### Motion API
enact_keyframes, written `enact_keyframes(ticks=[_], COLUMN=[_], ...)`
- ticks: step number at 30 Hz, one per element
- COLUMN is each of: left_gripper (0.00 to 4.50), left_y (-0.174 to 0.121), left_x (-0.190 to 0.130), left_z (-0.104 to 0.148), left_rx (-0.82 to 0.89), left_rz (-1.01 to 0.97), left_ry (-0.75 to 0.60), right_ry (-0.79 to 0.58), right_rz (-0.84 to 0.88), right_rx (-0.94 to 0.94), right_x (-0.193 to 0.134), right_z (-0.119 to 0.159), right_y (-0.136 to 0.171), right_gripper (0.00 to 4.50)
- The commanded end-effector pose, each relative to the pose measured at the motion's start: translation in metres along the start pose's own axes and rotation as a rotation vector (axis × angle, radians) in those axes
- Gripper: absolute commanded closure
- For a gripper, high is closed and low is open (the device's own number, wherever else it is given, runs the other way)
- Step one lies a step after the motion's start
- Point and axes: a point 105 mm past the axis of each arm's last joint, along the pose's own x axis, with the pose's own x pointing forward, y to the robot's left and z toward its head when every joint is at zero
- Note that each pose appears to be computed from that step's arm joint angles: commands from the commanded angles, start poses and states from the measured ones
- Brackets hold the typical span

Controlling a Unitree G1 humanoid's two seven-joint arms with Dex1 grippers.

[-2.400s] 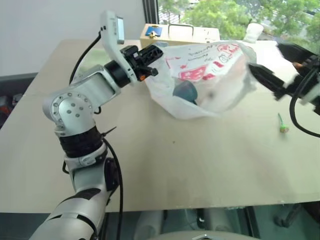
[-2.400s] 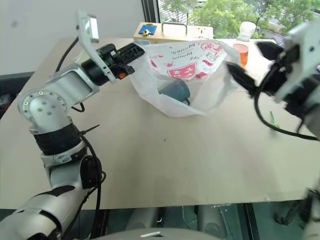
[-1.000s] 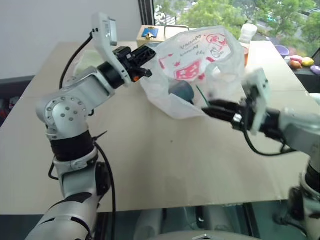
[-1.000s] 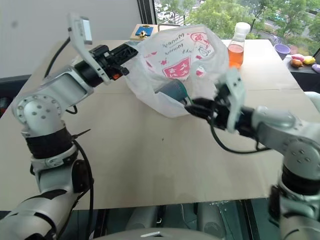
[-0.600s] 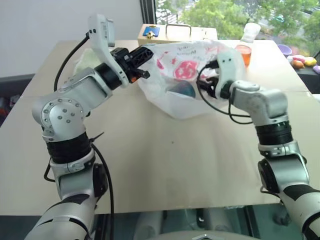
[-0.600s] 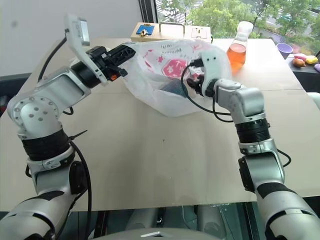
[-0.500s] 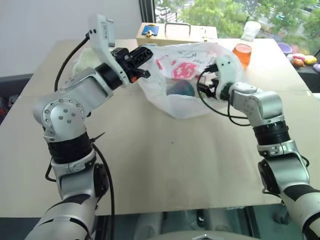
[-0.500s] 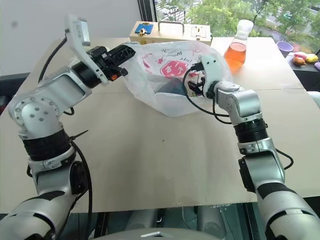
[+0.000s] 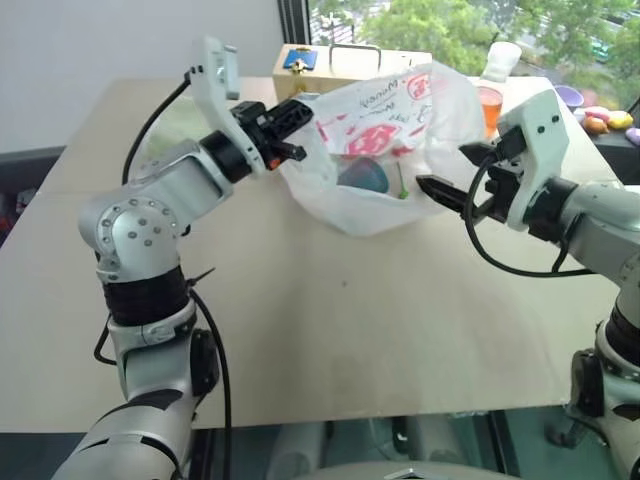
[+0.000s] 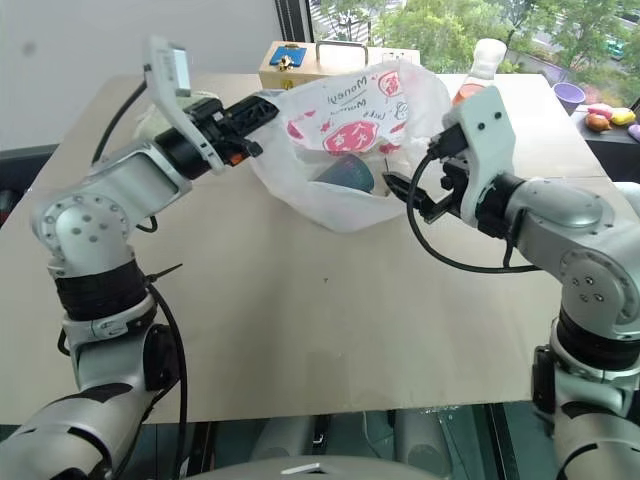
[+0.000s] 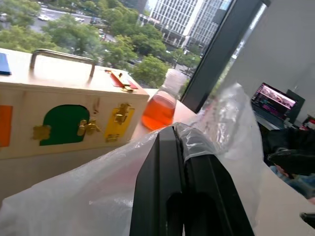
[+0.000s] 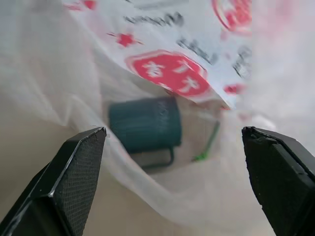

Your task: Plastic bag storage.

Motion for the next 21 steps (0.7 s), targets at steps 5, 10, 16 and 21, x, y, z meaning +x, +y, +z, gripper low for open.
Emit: enact_keyframes(ticks=[5, 10, 16, 21], left_gripper=[4.50, 4.50, 4.50, 4.50], left_y=[-0.024, -0.023, -0.030, -0.029], left_x=[-0.005, -0.008, -0.011, -0.015], left_z=[0.013, 0.011, 0.009, 0.009], left_rx=[0.134, 0.154, 0.184, 0.203], left_rz=[-0.125, -0.094, -0.103, -0.107], left_ry=[-0.041, -0.036, -0.029, -0.027], right_ry=[-0.011, 0.037, 0.141, 0.161], right_rz=[-0.149, -0.082, -0.136, -0.128], right_rx=[-0.051, -0.175, -0.170, -0.155], right_x=[0.027, 0.038, 0.051, 0.057], right_z=[0.006, 0.003, -0.024, -0.033], right_y=[-0.017, -0.007, -0.027, -0.032], right_gripper=[0.04, 0.04, 0.04, 0.04])
